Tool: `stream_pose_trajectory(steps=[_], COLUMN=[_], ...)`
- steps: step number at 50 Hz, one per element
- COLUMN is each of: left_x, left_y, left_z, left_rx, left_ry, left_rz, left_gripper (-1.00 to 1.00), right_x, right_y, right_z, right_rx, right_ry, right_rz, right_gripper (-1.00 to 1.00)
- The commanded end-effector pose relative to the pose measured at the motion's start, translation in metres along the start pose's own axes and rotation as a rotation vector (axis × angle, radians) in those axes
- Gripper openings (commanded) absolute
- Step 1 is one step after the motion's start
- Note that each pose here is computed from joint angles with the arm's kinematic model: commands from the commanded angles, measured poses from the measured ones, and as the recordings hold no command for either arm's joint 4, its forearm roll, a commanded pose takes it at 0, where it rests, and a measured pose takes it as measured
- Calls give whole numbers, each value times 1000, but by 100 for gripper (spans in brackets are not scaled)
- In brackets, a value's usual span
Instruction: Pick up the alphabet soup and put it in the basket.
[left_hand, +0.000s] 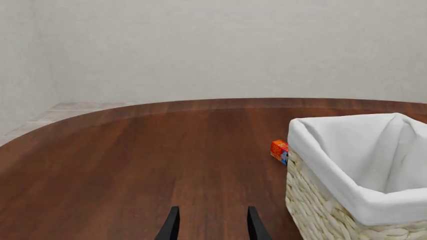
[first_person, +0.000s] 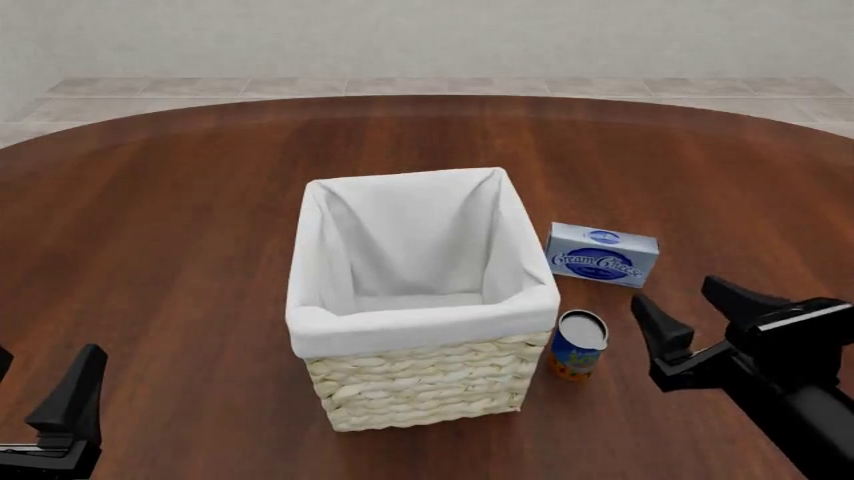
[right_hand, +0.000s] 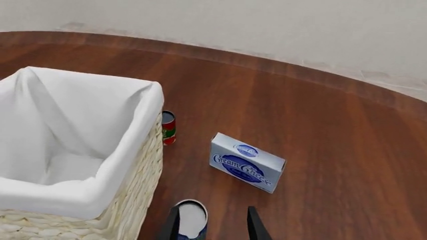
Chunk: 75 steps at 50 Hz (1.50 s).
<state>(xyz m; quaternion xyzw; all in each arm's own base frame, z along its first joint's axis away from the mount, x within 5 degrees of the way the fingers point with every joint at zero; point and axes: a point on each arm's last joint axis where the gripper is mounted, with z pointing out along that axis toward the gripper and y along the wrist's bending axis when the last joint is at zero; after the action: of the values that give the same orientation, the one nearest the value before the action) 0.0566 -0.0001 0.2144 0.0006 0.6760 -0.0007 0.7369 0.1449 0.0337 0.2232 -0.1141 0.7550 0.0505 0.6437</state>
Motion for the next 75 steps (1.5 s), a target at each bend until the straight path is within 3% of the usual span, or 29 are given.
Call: stream_pose_trajectory(steps=[1,8,23,56,75], left_x=[0,0,0,0,0], left_y=[0,0,0,0,0], left_z=[0,0,0,0,0], left_rx=[0,0,0,0,0], left_ry=[0,0,0,0,0], left_rz=[0,0,0,0,0], left_gripper=[100,100,100,100,100], right_x=[6,25,40,75,83], right_y=[12,19,20,24,25], right_z=[25,42,55,72,85], right_rx=[-70,-101,-99,-112,-109], right_ry=[77,166,247,359,390], right_rz=[22,-15,-24,-28,-35], right_gripper=[100,100,100,100,100])
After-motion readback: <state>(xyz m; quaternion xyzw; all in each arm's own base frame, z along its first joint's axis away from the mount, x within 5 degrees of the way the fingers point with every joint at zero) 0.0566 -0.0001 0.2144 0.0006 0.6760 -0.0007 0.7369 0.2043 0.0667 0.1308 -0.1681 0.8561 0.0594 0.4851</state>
